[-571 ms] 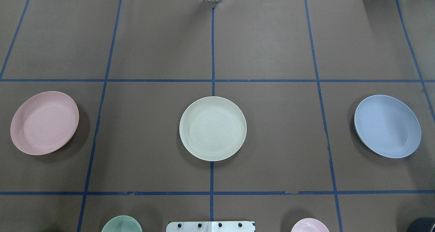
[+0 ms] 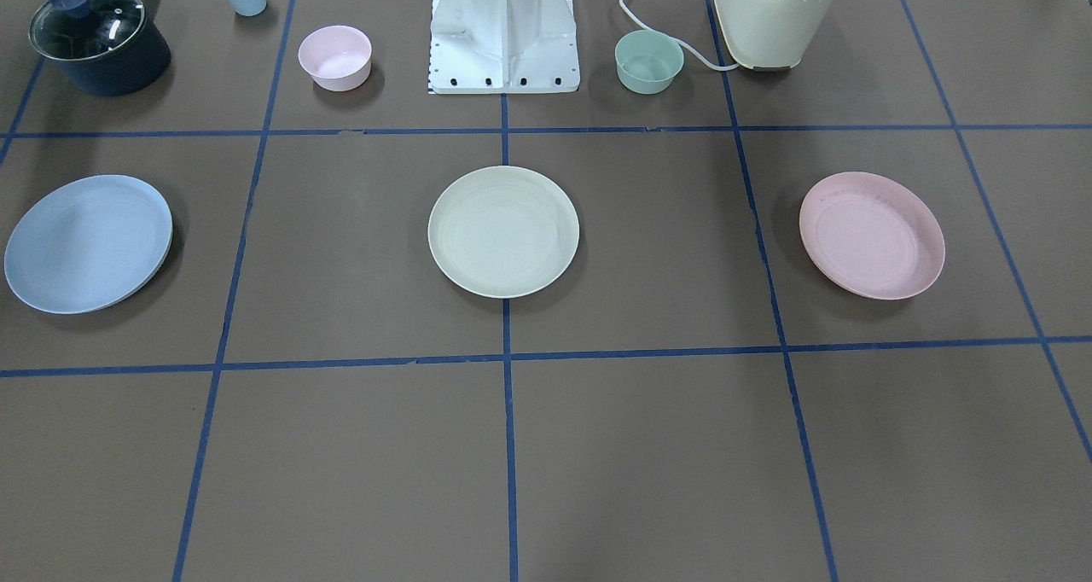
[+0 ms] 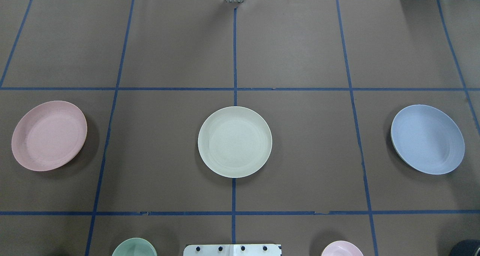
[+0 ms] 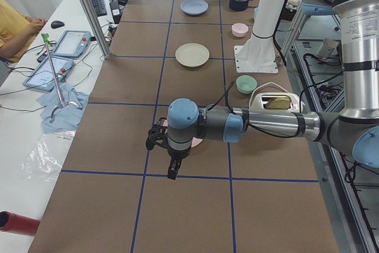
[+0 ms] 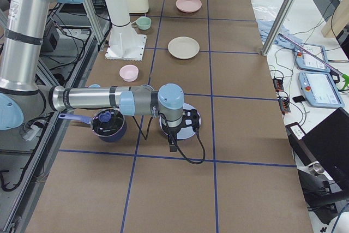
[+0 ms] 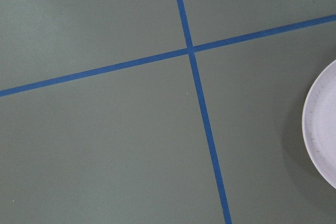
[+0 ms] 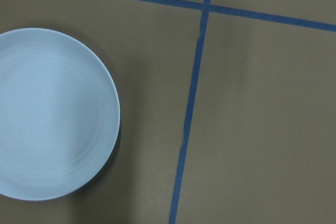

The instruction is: Stack three plates with pink and blue

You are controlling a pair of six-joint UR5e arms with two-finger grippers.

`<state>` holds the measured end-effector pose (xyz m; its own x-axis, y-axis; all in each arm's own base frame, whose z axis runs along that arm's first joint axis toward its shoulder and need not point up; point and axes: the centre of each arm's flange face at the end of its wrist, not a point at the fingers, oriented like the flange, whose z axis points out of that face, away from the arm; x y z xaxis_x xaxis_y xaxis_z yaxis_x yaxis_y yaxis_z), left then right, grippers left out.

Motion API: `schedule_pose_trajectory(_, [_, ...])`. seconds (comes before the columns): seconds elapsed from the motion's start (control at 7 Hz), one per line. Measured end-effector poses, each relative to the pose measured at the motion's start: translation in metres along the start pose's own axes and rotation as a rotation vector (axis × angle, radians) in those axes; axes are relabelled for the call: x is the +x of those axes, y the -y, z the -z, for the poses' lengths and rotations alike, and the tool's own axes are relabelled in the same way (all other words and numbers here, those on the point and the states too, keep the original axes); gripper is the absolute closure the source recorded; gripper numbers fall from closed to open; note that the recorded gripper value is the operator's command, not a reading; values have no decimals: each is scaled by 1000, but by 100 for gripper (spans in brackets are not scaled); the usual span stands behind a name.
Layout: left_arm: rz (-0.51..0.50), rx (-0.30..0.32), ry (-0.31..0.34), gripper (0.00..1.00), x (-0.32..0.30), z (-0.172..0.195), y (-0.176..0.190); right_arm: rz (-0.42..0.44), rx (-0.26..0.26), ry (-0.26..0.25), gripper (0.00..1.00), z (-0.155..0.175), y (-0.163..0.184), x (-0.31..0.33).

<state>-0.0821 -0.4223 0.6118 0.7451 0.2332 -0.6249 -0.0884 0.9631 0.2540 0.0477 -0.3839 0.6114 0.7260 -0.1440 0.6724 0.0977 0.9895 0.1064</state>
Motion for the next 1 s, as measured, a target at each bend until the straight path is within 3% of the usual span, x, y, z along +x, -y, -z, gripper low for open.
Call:
schedule_pose_trajectory(0.43, [-85, 87, 14, 0, 4, 6, 14, 23, 27, 3, 0, 3, 8, -2])
schedule_pose_trajectory(0.71, [-164, 173, 29, 0, 6, 12, 25, 64, 75, 2, 0, 17, 36, -15])
schedule_pose_trajectory(1.0, [-300, 333, 62, 0, 12, 23, 43, 126, 161, 1, 0, 40, 59, -36])
